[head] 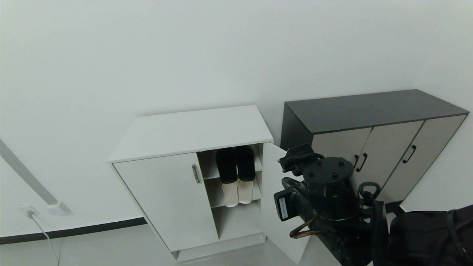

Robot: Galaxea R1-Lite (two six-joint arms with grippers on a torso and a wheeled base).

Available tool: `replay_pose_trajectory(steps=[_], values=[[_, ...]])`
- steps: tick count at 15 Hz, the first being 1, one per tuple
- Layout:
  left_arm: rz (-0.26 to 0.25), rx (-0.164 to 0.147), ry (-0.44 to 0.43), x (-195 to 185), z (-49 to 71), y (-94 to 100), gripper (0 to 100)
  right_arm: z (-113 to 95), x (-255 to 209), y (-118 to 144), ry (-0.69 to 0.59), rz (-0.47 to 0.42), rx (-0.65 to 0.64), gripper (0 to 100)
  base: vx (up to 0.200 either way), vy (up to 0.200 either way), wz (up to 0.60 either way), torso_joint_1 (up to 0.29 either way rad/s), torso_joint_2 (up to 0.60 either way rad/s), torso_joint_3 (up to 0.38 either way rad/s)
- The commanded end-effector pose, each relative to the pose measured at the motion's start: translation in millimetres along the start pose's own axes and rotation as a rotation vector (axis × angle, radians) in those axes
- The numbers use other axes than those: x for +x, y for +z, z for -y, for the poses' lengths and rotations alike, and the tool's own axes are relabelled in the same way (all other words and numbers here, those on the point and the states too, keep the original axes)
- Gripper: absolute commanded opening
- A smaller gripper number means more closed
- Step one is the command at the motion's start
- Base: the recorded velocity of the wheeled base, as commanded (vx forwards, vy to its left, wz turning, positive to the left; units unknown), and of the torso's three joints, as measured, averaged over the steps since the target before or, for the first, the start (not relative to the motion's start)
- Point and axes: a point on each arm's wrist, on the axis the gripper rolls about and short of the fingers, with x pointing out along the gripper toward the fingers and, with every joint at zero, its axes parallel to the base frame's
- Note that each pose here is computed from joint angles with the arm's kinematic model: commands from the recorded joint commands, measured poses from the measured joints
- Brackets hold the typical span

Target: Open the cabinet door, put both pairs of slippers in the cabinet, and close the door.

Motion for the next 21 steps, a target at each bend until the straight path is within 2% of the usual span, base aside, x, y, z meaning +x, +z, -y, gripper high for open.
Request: replay_pose_trajectory(steps=[1,3,8,13,17,21], values=[[-0.001,0.000,0.000,0,0.0,-0.2,0,5,10,-3,-0.027,-0.015,-0.005,0,0.000,0.000,0.00,0.000,0.00,0.000],[-0.001,0.002,0.000,0,0.0,-0.2,0,15,21,-3,-0.068,-0.017,-0.010,0,0.000,0.000,0.00,0.000,0.00,0.000],[-0.001,0.002,-0.002,0,0.0,-0.2,0,69,100,13,-0.199,-0.003,0.054,0,0.000,0.000,0.00,0.000,0.00,0.000],[0.001,0.002,-0.002,0,0.0,0.2,0,120,159,7,-0.255,-0.036,0.099,0,0.000,0.000,0.00,0.000,0.00,0.000],[0.001,0.002,-0.002,0,0.0,0.2,0,137,180,-10,-0.281,-0.073,0.105,0,0.000,0.000,0.00,0.000,0.00,0.000],[0.001,0.002,-0.002,0,0.0,0.2,0,141,188,-24,-0.277,-0.102,0.117,0,0.000,0.000,0.00,0.000,0.00,0.000]])
